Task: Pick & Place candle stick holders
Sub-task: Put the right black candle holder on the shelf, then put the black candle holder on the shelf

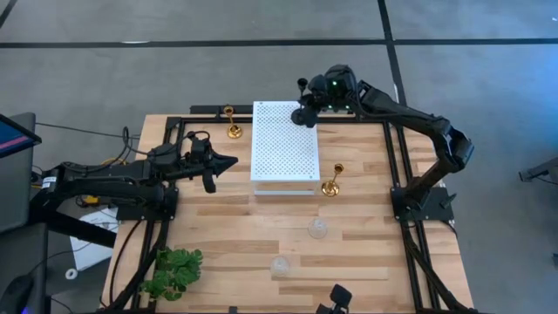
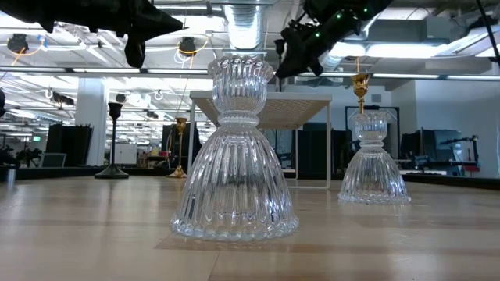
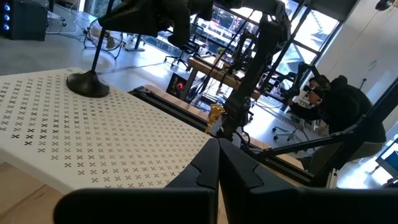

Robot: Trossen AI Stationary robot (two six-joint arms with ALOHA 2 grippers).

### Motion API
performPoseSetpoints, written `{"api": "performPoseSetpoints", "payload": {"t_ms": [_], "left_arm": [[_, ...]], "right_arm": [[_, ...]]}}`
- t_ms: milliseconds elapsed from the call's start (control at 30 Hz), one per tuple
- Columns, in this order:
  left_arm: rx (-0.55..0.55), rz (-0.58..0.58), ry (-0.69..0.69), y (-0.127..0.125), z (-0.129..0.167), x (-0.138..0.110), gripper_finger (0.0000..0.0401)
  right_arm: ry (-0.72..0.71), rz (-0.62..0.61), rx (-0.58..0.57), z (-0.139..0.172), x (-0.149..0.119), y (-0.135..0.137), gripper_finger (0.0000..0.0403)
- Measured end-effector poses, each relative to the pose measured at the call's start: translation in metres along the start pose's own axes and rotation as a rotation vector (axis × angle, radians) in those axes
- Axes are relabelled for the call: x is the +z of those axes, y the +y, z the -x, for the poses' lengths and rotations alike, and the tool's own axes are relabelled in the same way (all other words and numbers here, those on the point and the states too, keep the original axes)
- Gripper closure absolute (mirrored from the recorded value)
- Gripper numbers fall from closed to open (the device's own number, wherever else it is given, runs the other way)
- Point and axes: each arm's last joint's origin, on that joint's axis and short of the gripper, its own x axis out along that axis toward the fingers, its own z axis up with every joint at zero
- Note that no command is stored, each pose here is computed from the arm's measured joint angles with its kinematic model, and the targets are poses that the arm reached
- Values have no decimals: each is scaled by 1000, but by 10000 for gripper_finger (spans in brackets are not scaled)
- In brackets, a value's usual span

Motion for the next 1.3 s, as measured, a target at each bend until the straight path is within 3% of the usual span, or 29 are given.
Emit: {"api": "performPoseSetpoints", "payload": {"t_ms": [433,900,1300], "left_arm": [[0,0,0,0,0,0,397],[0,0,0,0,0,0,397],[-1,0,0,0,0,0,397]], "right_arm": [[0,10,1,1,0,0,335],[36,33,0,4,-2,0,171],[181,98,14,42,25,2,159]]}}
